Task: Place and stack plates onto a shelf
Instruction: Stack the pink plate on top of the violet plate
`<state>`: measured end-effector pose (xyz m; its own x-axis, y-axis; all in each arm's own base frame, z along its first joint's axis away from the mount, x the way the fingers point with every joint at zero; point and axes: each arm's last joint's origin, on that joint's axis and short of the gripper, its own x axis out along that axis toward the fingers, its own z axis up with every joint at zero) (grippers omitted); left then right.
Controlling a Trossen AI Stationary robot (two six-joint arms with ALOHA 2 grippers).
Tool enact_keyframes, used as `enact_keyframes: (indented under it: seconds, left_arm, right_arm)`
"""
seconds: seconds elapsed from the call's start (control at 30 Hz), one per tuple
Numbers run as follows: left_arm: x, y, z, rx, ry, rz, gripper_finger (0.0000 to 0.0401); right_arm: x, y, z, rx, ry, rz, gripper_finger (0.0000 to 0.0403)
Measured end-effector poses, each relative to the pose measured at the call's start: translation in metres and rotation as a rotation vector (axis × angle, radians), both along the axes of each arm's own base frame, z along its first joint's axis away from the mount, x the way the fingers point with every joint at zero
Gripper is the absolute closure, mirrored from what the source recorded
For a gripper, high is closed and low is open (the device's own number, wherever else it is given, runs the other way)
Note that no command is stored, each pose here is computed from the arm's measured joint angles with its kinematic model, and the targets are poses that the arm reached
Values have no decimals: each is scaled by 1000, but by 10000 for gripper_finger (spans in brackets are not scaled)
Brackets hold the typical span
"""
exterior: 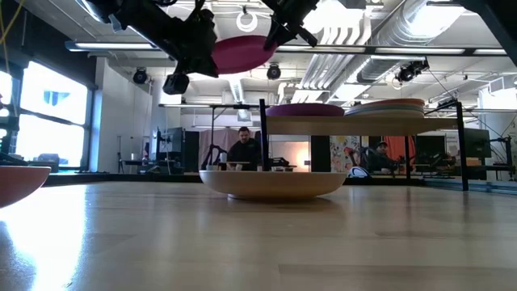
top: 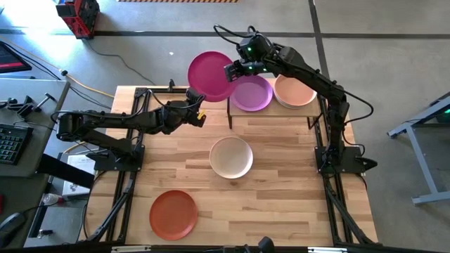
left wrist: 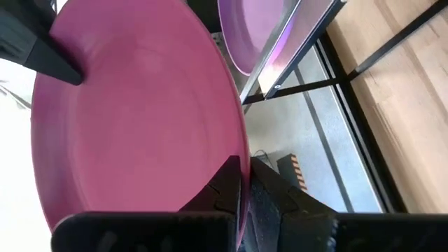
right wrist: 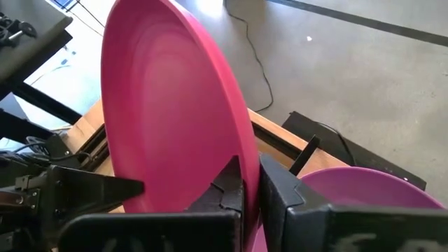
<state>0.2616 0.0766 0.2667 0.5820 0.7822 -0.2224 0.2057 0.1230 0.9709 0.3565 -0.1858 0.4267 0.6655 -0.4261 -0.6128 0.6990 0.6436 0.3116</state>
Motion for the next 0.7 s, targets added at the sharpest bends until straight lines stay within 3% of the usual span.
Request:
enact_keyframes:
  seconds: [0.2, 0.7]
  left_arm:
    - [0, 0, 0, -40, -53, 17, 385]
    - [0, -6, 0, -203, -313, 159, 290]
  right_arm:
    - [0, 0, 0, 5, -4, -5, 401]
    - [-5, -9, 1, -39, 9, -117, 403]
